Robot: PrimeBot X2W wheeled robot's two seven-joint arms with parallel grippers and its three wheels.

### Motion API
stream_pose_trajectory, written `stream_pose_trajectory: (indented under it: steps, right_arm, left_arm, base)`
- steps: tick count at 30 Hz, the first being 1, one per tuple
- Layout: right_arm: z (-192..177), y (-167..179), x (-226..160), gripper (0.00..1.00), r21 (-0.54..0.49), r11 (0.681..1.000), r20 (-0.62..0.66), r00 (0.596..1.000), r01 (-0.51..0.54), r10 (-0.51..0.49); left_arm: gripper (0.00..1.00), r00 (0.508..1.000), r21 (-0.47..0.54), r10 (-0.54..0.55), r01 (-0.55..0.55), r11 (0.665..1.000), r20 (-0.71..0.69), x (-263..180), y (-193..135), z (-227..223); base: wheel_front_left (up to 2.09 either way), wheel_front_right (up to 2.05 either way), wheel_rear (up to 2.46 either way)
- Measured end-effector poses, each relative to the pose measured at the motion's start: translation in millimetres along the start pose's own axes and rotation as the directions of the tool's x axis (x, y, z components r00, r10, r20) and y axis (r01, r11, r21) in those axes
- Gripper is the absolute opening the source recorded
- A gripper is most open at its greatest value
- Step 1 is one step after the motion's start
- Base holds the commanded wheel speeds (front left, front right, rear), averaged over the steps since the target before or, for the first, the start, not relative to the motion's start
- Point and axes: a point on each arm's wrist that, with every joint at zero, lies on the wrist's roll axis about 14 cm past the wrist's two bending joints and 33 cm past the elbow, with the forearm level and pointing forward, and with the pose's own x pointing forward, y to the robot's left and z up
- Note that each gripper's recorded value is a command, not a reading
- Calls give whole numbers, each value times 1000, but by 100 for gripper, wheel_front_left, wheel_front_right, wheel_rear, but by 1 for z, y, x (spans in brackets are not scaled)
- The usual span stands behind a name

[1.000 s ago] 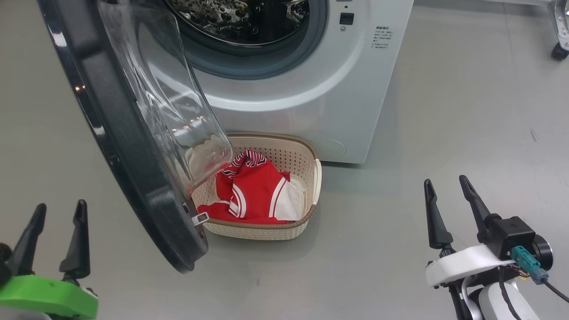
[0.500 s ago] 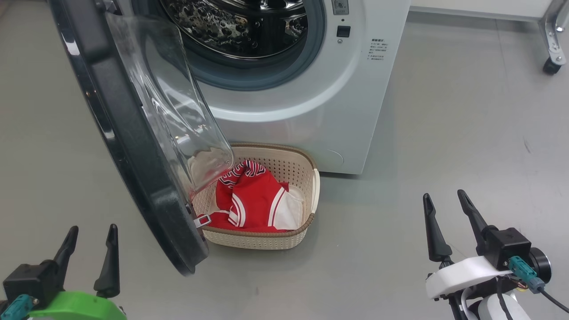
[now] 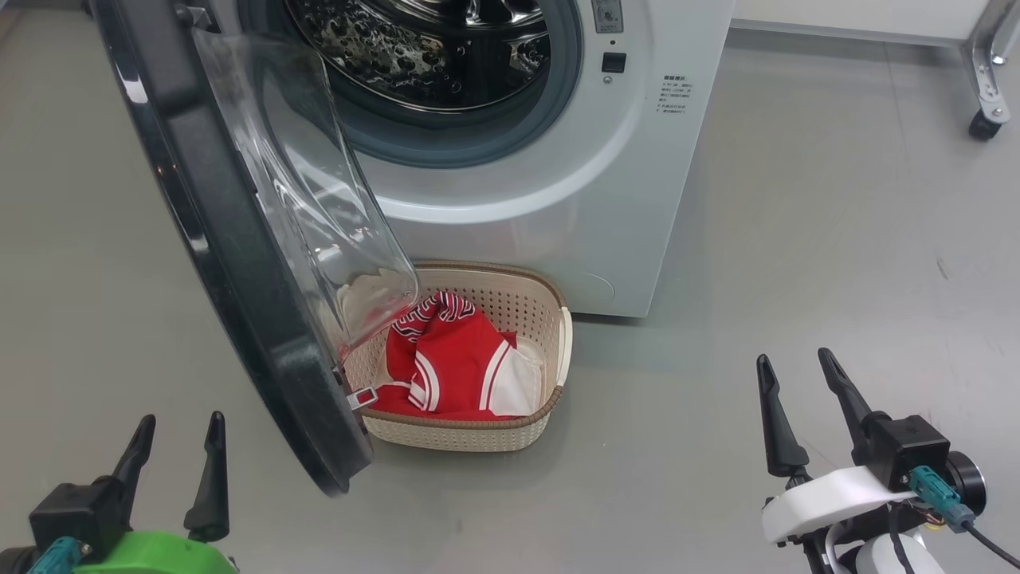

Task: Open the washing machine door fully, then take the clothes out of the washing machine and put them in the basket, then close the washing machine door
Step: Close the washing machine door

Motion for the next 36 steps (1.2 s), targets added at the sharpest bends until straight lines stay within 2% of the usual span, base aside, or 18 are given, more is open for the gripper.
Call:
stream_pose_trajectory:
  steps: [14,15,16,17,18,20,30,36]
  right_arm:
    - [-1,-1,-2,100,6,1000,-4,1000,4,-4]
    - [-1,-1,-2,100,6,1000,-4,1000,4,-4]
    - [-1,-1,-2,100,6,1000,-3,1000,3,-3]
    - [-1,0,-2,100,6,1000,-3,1000,3,-3]
    - [0,0,-2,100,6,1000,-2,1000,2,-2]
    - [0,0,-2,100,5,1000,-1,1000,1,-1]
    - [1,2,-2,100,5,1000,3,1000,-3,3]
    - [1,1,-1,100,4,1000,2,1000,2,-2]
  left_arm:
    - [99,1000,-6,19,-19,1000,-7,0,3,-7]
    - [90,1000,-6,23,-23,1000,-6,0,3,-8]
    - [70,1000,-7,24,-24,1000,-7,-1,3,-8]
    - [56,1000,-5,26,-26,1000,-8,-1,4,-8]
    - [30,1000,0,26,-26,1000,-6,-1,4,-8]
    - [0,1000,0,28,-28,1000,-1,-1,4,-8]
    - [0,999,-4,40,-40,999,2,-2,7,-9]
    - [0,997,-138,28,-18,990,67,2,-1,7]
  base:
    - [0,0,0]
    - [0,0,0]
    - [0,0,0]
    - [0,0,0]
    - [0,0,0]
    - [0,0,0]
    - [0,0,0]
    - [0,0,0]
